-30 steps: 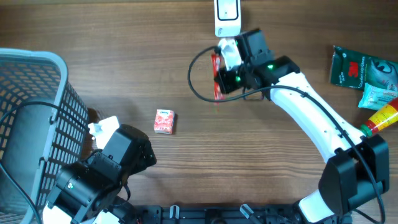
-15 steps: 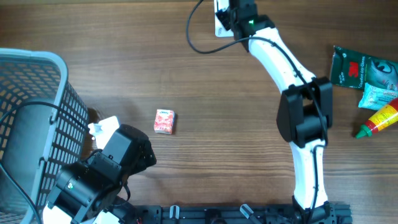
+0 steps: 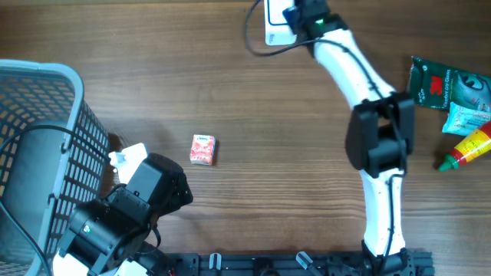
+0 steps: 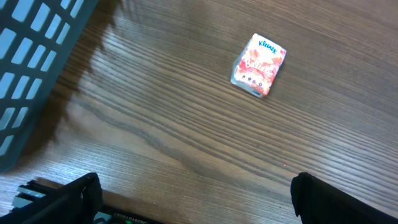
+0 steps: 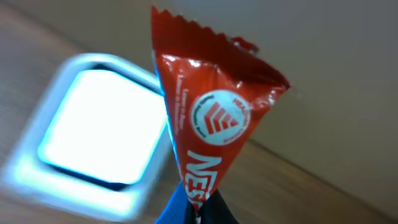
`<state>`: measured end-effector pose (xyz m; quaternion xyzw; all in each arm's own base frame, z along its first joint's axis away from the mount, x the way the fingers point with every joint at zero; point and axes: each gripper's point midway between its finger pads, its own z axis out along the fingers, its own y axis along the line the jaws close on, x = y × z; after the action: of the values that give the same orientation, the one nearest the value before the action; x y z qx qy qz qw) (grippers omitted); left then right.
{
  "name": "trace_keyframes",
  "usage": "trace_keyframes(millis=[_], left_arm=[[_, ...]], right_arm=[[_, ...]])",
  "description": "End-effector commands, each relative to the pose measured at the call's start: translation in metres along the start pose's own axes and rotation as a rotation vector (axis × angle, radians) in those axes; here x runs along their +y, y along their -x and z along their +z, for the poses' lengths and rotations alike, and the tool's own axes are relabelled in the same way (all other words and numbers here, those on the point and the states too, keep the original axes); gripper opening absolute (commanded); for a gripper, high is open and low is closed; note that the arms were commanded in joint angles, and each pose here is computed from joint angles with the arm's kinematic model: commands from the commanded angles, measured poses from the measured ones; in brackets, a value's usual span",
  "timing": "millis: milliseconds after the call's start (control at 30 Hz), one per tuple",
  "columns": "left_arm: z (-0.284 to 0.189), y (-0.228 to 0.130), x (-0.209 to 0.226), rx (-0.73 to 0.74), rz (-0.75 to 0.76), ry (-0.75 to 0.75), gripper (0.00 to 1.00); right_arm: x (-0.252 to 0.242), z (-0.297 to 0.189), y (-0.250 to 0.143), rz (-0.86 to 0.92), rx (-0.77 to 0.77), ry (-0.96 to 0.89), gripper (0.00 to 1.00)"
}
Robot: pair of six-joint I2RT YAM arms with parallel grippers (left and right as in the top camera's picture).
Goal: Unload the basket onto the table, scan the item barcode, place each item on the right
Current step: 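Drop the Nescafe stick at the far right beside the glove pack, then grasp the red Kleenex tissue pack with the right gripper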
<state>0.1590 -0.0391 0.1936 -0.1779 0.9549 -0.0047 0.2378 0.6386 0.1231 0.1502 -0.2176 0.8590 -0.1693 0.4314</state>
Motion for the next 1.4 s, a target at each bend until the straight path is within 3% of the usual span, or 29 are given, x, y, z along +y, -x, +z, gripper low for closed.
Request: trace_keyframes(millis=[0, 100, 167, 333, 367, 400, 433, 500, 567, 633, 667, 767, 833, 933, 1000, 1067, 1167, 1267, 1367], left_arm=[[-0.001, 0.002, 0.000, -0.009, -0.016, 0.000, 1.00], [-0.001, 0.002, 0.000, -0.009, -0.016, 0.000, 1.00], [-0.001, 0.002, 0.000, -0.009, -0.016, 0.000, 1.00], [-0.001, 0.002, 0.000, -0.009, -0.017, 0.000, 1.00], [-0.001, 0.002, 0.000, -0.009, -0.017, 0.000, 1.00], [-0.001, 0.002, 0.000, -0.009, -0.016, 0.000, 1.00], [-0.001, 0.002, 0.000, -0.009, -0.017, 0.000, 1.00], [-0.001, 0.002, 0.000, -0.009, -0.016, 0.000, 1.00], [-0.001, 0.002, 0.000, -0.009, -0.016, 0.000, 1.00], [-0.001, 0.002, 0.000, -0.009, -0.017, 0.000, 1.00], [-0.001, 0.002, 0.000, -0.009, -0.017, 0.000, 1.00], [-0.001, 0.002, 0.000, -0.009, -0.016, 0.000, 1.00], [-0.001, 0.002, 0.000, -0.009, -0.017, 0.000, 1.00], [-0.001, 0.002, 0.000, -0.009, -0.016, 0.000, 1.00], [-0.001, 0.002, 0.000, -0.009, -0.016, 0.000, 1.00], [-0.001, 0.002, 0.000, -0.009, -0.017, 0.000, 1.00], [-0.001, 0.002, 0.000, -0.009, -0.017, 0.000, 1.00], [-0.001, 0.002, 0.000, -0.009, -0.016, 0.000, 1.00], [-0.001, 0.002, 0.000, -0.009, -0.016, 0.000, 1.00]], right_arm=[[-0.179, -0.047, -0.037, 0.308, 0.090, -0.363, 0.04], [-0.263, -0.048, -0.138, 0.398, 0.288, -0.466, 0.04], [-0.288, -0.048, -0.196, 0.537, 0.361, -0.443, 0.04], [-0.278, -0.050, -0.281, 0.947, 0.433, -0.149, 0.04], [-0.278, -0.053, -0.285, 1.005, 0.440, -0.145, 0.16], [-0.280, -0.057, -0.286, 1.053, 0.439, -0.152, 0.51], [-0.277, -0.065, -0.270, 1.087, 0.405, -0.102, 1.00], [-0.267, -0.075, -0.237, 1.110, 0.325, 0.032, 1.00], [-0.237, -0.094, -0.189, 1.244, 0.252, 0.293, 1.00], [-0.176, -0.118, -0.150, 1.304, 0.302, 0.627, 1.00], [-0.145, -0.124, -0.141, 1.297, 0.371, 0.700, 1.00], [-0.036, -0.146, -0.102, 1.091, 0.523, 0.878, 0.96], [0.028, -0.162, -0.078, 0.844, 0.500, 0.984, 0.96], [0.143, -0.203, -0.061, 0.208, 0.321, 1.171, 1.00], [0.200, -0.208, -0.075, -0.076, 0.300, 1.112, 1.00], [0.240, -0.218, -0.083, -0.204, 0.293, 1.085, 1.00], [0.305, -0.239, -0.081, -0.294, 0.156, 1.169, 1.00], [0.330, -0.246, -0.082, -0.302, 0.101, 1.241, 1.00], [0.346, -0.237, -0.088, -0.293, 0.097, 1.275, 0.91]])
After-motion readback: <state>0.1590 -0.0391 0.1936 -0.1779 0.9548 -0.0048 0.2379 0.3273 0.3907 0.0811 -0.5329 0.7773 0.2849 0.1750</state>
